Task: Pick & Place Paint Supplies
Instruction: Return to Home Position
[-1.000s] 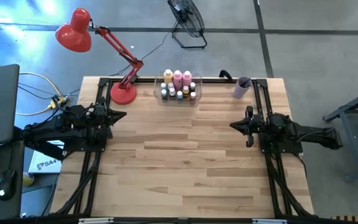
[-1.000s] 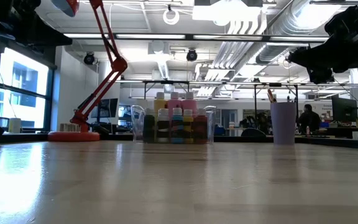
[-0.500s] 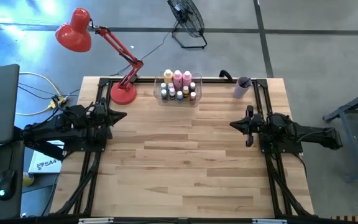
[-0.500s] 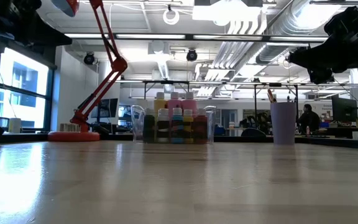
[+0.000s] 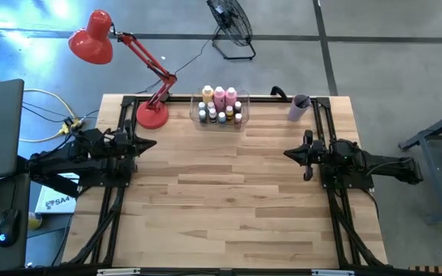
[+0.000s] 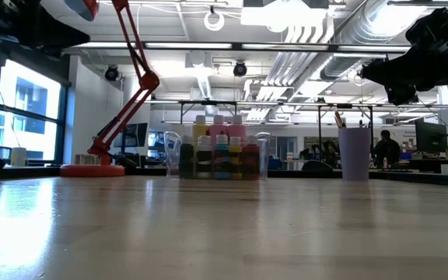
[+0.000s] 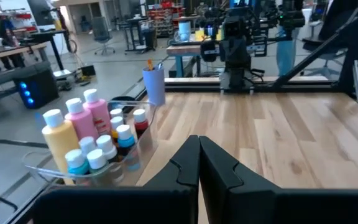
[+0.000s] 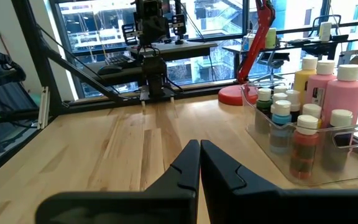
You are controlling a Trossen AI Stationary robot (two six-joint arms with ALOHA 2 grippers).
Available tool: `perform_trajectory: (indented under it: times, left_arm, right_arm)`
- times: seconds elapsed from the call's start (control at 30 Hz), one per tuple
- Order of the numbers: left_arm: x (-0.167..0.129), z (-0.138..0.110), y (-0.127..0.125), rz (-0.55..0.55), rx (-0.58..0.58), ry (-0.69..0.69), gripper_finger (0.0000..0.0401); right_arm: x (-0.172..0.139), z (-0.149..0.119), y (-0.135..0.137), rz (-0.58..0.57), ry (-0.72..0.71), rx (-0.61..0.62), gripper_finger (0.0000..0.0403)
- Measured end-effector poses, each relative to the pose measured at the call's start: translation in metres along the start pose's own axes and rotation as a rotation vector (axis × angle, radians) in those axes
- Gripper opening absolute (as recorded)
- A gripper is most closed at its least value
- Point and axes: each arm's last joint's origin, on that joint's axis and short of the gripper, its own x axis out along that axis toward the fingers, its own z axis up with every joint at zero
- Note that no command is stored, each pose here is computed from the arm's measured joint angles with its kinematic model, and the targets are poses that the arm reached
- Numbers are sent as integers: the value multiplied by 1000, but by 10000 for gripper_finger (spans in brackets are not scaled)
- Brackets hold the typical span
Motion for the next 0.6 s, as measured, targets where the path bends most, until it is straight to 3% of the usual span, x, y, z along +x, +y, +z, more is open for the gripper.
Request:
perform_trajectory:
  times: [0.3,0.6]
  left_arm:
    - [3,-4,-1,6,-53,-2,0]
    - [30,-50,-11,-91,12,-23,0]
  right_arm:
    - [0,0,0,-1,0,24,4]
    - [0,0,0,-4,0,19,4]
